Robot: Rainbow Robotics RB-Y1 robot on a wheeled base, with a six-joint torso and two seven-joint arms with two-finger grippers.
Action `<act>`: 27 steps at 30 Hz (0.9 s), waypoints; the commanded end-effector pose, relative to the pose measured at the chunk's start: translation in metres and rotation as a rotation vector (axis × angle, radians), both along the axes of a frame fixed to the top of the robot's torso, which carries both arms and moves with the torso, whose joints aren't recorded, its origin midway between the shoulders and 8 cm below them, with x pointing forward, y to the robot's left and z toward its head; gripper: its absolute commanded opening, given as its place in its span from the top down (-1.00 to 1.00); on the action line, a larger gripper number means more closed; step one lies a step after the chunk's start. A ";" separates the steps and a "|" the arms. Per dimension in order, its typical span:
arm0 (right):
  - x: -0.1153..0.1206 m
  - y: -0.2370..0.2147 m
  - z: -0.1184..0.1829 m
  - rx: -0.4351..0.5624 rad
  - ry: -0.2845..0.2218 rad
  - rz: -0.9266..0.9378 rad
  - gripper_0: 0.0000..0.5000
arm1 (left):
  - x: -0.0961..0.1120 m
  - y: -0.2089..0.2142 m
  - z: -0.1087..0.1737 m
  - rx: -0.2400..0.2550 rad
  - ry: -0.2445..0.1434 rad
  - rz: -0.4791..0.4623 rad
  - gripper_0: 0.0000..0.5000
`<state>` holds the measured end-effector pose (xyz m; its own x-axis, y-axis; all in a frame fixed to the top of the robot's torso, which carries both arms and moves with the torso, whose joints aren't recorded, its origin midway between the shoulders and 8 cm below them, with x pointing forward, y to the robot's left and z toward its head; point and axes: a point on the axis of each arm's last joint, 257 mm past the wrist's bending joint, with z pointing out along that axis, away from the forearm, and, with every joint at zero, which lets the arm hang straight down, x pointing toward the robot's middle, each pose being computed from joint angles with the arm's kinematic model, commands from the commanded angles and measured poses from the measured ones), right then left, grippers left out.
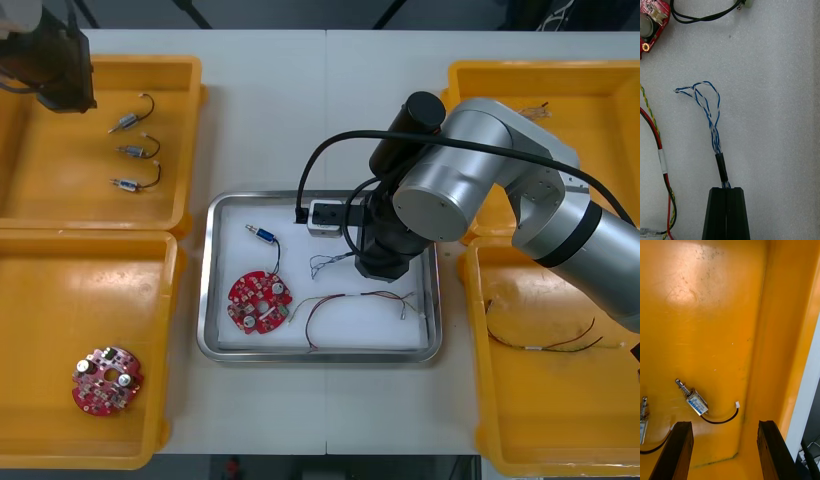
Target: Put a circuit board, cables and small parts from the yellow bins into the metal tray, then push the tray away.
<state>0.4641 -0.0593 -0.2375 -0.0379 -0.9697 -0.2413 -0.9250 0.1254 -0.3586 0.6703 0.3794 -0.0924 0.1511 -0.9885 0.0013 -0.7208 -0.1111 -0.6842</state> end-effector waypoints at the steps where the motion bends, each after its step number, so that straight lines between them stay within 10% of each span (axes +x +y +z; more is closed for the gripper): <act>1: 0.009 0.007 0.016 0.009 -0.039 -0.003 0.97 | 0.027 -0.030 0.027 -0.090 -0.105 0.037 -1.00; 4: 0.012 0.001 0.016 0.004 -0.043 -0.013 0.60 | 0.032 -0.038 0.018 -0.119 -0.115 0.044 -1.00; 6: 0.013 -0.001 0.018 0.008 -0.042 -0.020 -0.36 | 0.033 -0.047 0.012 -0.143 -0.110 0.045 -1.00; 9: 0.013 -0.005 0.024 0.013 -0.034 -0.037 -1.00 | 0.033 -0.056 0.003 -0.172 -0.096 0.048 -1.00; 27: 0.003 -0.075 0.105 0.095 0.065 -0.410 -1.00 | 0.031 -0.056 -0.036 -0.089 -0.065 0.044 -1.00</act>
<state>0.4558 -0.1215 -0.1737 -0.3695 -0.8935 -0.2552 -0.8764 0.4264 -0.2237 0.6843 0.3410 -0.1532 0.2179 -0.9712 0.0964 -0.7130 -0.2259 -0.6638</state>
